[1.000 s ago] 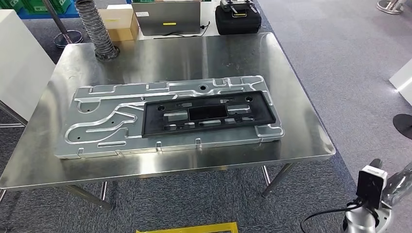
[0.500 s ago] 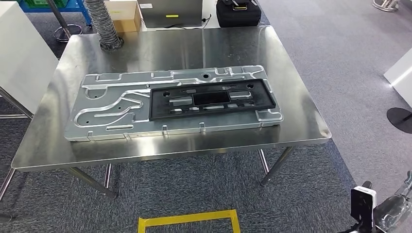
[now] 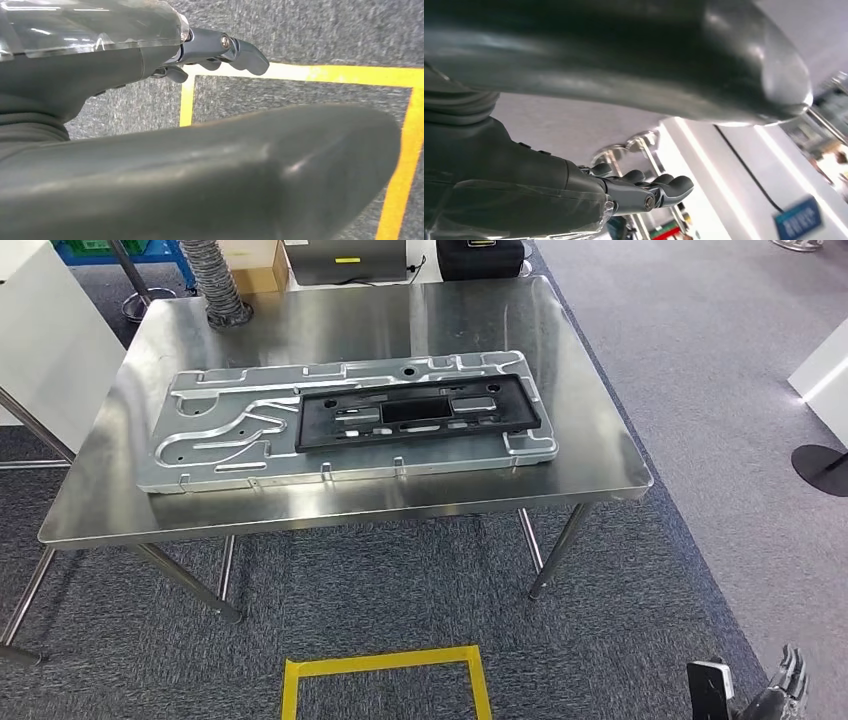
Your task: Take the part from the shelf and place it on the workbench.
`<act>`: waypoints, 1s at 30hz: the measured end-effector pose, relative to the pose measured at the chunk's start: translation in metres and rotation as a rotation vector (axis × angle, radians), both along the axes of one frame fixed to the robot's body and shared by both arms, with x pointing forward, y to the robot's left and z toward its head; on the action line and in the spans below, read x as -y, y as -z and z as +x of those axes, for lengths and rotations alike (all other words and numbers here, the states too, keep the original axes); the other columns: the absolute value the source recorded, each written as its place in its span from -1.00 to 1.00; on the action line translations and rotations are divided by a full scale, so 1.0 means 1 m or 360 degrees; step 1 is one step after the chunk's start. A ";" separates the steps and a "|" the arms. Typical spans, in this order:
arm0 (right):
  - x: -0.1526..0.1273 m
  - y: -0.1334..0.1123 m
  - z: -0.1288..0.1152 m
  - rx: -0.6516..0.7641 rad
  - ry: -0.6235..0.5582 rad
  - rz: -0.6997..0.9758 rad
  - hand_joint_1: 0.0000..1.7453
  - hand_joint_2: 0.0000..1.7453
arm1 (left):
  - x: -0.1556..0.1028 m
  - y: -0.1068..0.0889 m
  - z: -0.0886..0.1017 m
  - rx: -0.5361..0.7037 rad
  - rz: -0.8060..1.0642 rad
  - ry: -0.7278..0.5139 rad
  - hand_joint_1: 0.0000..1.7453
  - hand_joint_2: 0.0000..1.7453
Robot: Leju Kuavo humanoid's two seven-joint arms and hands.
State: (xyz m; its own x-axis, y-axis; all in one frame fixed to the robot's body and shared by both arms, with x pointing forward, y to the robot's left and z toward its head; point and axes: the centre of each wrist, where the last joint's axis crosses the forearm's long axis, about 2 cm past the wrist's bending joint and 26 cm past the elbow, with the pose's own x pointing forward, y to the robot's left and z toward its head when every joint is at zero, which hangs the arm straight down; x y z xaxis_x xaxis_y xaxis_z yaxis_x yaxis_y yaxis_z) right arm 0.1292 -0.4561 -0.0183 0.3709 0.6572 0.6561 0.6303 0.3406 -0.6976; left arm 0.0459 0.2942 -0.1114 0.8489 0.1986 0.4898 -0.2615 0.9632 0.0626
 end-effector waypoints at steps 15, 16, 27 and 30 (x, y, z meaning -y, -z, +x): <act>-0.065 0.074 -0.087 -0.1153 0.0305 0.0548 -1.00 1.00 | 0.020 -0.001 0.003 -0.0008 -0.0025 0.0104 -1.00 -1.00; -0.073 0.077 -0.088 -0.1206 0.0297 0.0596 -1.00 0.50 | 0.021 -0.001 0.005 -0.0004 -0.0028 0.0122 -1.00 -1.00; -0.137 0.089 -0.091 -0.1578 0.0127 0.1072 -1.00 -1.00 | 0.021 -0.001 0.004 0.0022 -0.0055 0.0163 -1.00 -1.00; -0.141 0.091 -0.090 -0.1662 0.0149 0.1251 -1.00 -1.00 | 0.019 -0.001 0.005 0.0028 -0.0060 0.0166 -1.00 -1.00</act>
State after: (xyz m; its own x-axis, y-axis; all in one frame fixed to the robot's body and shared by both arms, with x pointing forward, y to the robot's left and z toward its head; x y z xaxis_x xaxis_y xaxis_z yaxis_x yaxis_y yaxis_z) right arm 0.0396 -0.3154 -0.1090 0.9576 0.1770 0.2271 -0.0398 0.8625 -0.5045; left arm 0.0511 0.2756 -0.1105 0.8571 0.1281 0.4989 -0.1604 0.9868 0.0221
